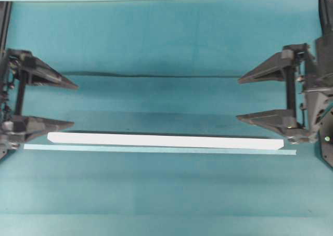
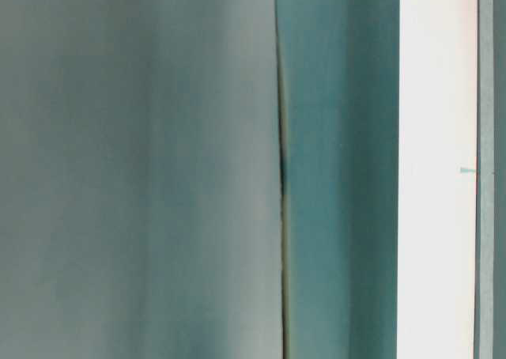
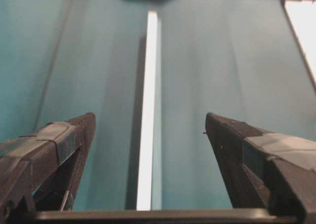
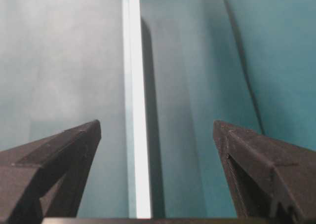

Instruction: Lift a wooden board with both hands.

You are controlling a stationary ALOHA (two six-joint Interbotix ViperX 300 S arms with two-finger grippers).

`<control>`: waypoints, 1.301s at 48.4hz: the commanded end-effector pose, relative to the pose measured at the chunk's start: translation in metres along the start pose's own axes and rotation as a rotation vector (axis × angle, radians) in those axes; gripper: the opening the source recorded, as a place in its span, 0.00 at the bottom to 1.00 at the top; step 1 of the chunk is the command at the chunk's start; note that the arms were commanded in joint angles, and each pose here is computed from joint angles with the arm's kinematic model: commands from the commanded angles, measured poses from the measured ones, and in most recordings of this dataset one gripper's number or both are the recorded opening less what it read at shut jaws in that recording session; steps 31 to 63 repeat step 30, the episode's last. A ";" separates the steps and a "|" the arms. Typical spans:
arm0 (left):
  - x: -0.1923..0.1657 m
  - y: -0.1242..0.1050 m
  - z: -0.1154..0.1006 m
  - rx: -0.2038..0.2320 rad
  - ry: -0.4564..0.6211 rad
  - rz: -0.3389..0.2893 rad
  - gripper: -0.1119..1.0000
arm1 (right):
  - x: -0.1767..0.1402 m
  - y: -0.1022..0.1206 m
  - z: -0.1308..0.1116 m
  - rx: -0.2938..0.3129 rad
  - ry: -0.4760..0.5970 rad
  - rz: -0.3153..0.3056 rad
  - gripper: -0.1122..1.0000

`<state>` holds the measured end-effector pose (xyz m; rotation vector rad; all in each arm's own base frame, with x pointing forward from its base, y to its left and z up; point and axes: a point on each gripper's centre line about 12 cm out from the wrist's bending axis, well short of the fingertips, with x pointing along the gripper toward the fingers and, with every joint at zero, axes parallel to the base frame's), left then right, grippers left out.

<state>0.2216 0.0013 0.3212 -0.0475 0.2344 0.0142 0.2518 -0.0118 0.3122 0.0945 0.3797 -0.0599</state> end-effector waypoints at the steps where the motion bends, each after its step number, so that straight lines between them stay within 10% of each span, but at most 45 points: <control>1: -0.007 0.000 0.020 0.000 -0.084 0.000 0.99 | -0.005 0.001 0.007 -0.001 -0.044 0.004 0.94; 63: -0.015 -0.001 0.029 -0.004 -0.141 -0.007 0.99 | -0.022 -0.002 0.020 0.005 -0.159 -0.004 0.94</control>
